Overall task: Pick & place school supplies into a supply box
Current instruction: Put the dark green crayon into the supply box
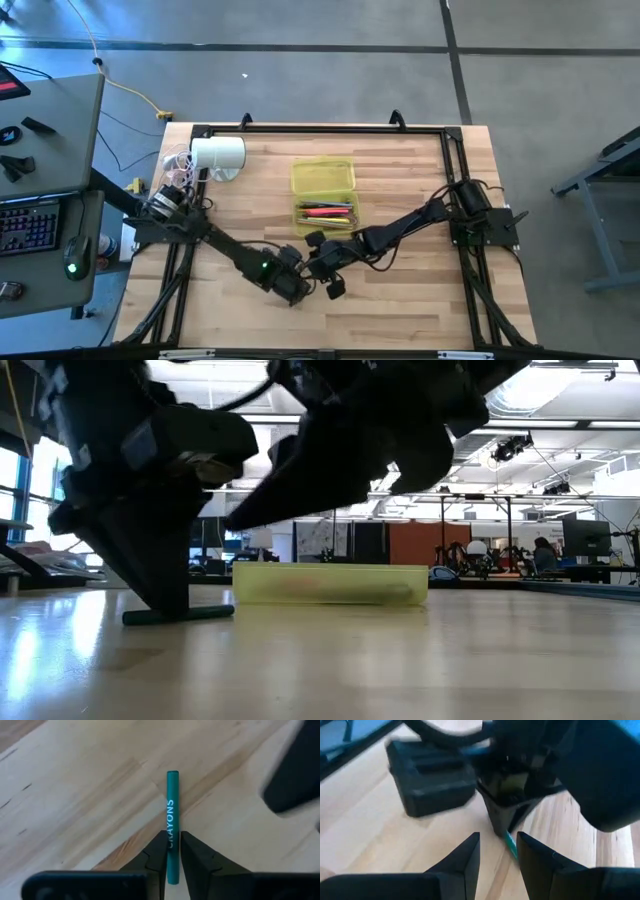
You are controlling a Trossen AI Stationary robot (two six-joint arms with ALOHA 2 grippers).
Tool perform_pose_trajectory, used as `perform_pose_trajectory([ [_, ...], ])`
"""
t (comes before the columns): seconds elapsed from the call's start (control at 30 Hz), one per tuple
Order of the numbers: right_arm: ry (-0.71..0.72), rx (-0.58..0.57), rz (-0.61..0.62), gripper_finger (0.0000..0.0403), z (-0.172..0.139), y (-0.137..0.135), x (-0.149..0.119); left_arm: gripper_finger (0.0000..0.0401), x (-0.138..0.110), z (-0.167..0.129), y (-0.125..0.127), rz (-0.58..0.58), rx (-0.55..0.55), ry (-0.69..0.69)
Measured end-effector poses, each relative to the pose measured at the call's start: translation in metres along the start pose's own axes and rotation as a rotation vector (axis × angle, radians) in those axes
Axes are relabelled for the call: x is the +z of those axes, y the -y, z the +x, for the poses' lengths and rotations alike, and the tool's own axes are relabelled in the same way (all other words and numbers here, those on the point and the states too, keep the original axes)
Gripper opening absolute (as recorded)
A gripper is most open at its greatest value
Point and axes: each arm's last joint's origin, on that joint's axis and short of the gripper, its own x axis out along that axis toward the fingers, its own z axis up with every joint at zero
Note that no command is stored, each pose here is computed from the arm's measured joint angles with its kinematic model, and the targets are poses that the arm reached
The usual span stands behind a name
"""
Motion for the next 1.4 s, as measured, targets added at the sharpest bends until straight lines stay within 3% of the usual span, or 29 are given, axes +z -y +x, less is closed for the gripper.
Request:
perform_pose_trajectory([
  [0.2,-0.026,-0.023,0.022,0.0112,-0.001,0.011,-0.019,0.0092,0.009,-0.012,0.007,0.092,0.029,-0.054],
  [0.4,-0.044,-0.089,0.1,0.0112,-0.003,0.029,-0.038,0.0092,0.012,-0.048,0.008,0.145,0.238,0.021],
  [0.67,0.194,0.091,0.072,0.0112,-0.01,0.044,-0.041,0.0092,0.006,-0.115,0.005,0.157,0.469,0.225],
  [0.83,0.273,0.207,-0.013,0.0112,0.008,0.033,-0.039,0.0092,-0.004,-0.138,0.006,0.161,0.374,0.313],
  [0.97,0.234,0.203,-0.065,0.0112,0.035,0.023,-0.046,0.0092,-0.007,-0.141,0.004,0.125,0.361,0.331],
  [1.13,0.207,0.19,-0.06,0.0112,0.058,0.031,-0.049,0.0092,-0.01,-0.145,0.004,0.111,0.344,0.325],
  [1.4,0.111,0.204,-0.067,0.0112,0.067,0.043,-0.062,0.0092,-0.012,-0.146,0.003,0.102,0.342,0.325],
])
